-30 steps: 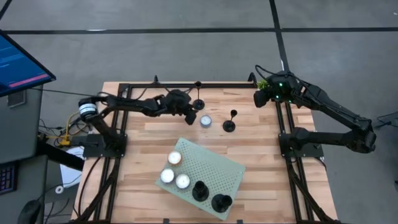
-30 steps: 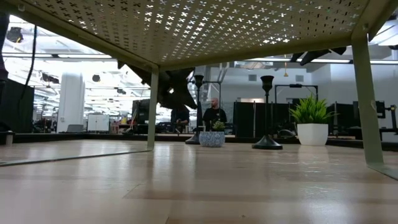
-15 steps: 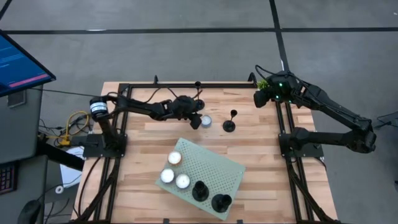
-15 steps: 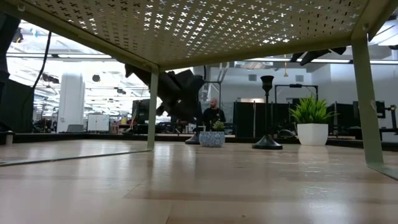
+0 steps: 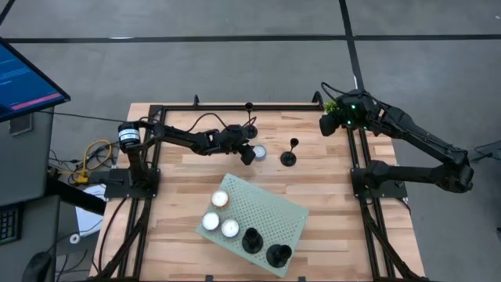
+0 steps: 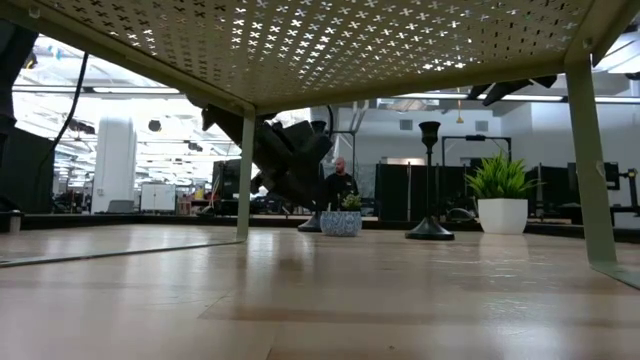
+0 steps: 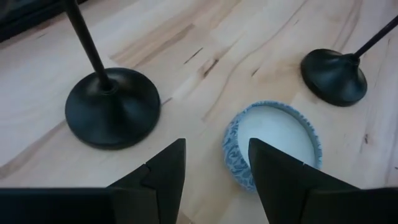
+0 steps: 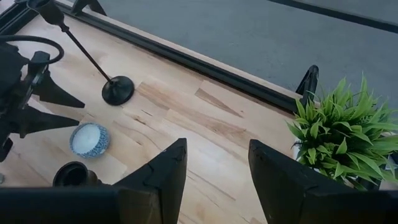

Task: Pick & Place candle stick holders
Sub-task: Put the blue patterned scented candle on the shelf aligned with the other blue patterned scented candle

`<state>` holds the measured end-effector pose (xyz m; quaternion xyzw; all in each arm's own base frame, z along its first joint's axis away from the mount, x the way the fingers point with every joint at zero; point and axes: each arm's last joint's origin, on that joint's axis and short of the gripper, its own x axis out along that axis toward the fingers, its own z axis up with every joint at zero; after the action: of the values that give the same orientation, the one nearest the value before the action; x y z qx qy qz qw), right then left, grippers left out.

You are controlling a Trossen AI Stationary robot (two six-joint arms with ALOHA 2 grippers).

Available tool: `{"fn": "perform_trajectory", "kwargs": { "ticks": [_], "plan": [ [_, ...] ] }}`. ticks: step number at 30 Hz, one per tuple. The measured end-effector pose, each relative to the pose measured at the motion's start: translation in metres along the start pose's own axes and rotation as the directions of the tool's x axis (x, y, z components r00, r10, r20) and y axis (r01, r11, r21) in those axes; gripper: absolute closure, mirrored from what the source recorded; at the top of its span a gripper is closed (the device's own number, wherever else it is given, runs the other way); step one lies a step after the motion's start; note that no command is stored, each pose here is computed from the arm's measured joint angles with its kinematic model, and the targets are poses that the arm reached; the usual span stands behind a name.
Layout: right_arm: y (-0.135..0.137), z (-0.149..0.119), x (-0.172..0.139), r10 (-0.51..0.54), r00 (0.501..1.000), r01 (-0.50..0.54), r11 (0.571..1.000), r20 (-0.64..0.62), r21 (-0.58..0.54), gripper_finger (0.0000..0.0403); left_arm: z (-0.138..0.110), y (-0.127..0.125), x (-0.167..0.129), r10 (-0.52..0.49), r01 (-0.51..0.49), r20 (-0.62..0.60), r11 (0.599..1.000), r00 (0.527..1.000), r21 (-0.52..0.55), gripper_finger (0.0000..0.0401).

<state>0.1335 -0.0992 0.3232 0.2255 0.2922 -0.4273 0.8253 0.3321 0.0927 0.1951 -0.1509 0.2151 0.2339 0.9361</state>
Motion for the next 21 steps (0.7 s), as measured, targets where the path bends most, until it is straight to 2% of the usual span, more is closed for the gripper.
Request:
{"fn": "perform_trajectory", "kwargs": {
  "ticks": [21],
  "plan": [
    [0.0, 0.0, 0.0, 0.0, 1.0, 0.0, 1.0, 0.0, -0.008, 0.024, -0.0094, 0.0004, 0.0093, -0.019, 0.02, -0.038, 1.0, 0.999, 0.004, 0.0226]
  ]
}}
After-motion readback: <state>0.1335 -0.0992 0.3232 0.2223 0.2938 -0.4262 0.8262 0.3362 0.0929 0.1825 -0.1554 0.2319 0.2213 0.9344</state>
